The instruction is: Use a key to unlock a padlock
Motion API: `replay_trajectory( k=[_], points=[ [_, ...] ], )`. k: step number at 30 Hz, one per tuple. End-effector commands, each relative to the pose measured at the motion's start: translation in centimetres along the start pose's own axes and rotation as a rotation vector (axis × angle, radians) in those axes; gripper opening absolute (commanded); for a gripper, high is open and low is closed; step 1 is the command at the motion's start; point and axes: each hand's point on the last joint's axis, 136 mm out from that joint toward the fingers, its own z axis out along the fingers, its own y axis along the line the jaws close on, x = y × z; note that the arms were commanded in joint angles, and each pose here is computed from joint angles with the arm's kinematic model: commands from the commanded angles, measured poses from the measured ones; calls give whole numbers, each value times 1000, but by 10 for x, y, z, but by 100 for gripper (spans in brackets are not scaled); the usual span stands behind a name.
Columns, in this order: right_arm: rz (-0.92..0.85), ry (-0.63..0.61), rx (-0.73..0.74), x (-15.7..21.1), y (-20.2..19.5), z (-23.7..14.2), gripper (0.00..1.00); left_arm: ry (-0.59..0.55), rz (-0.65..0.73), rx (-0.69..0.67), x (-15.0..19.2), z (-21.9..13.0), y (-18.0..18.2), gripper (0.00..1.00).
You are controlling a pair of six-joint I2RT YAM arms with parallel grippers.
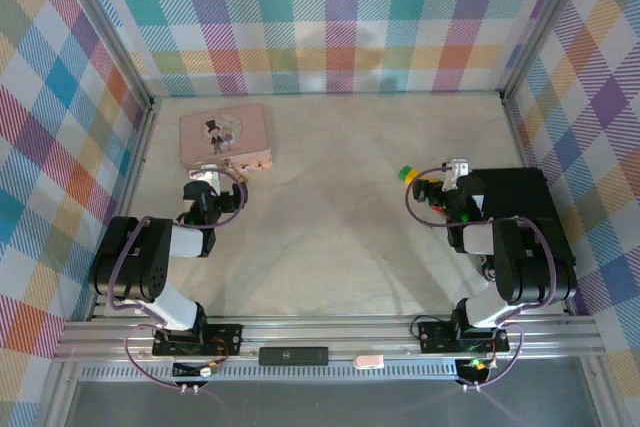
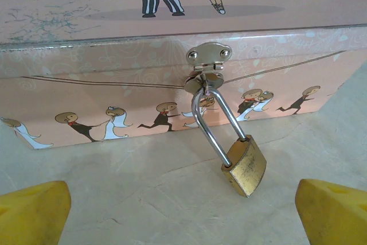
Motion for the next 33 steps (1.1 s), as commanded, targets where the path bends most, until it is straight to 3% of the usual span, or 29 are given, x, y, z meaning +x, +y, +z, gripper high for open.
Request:
replay_trajectory(
  k=[1,27,33],
  points=[
    [-5,-28,-10,-10,1,2,99,-24,11,9,-11,3,-1,100],
    [-8,-32,-13,-12,1,1,99,-28,11,3,-12,2,0,100],
    [-37,-45,18,-36,6,-15,99,-27,2,-64,-38,-12,6,100]
  ],
)
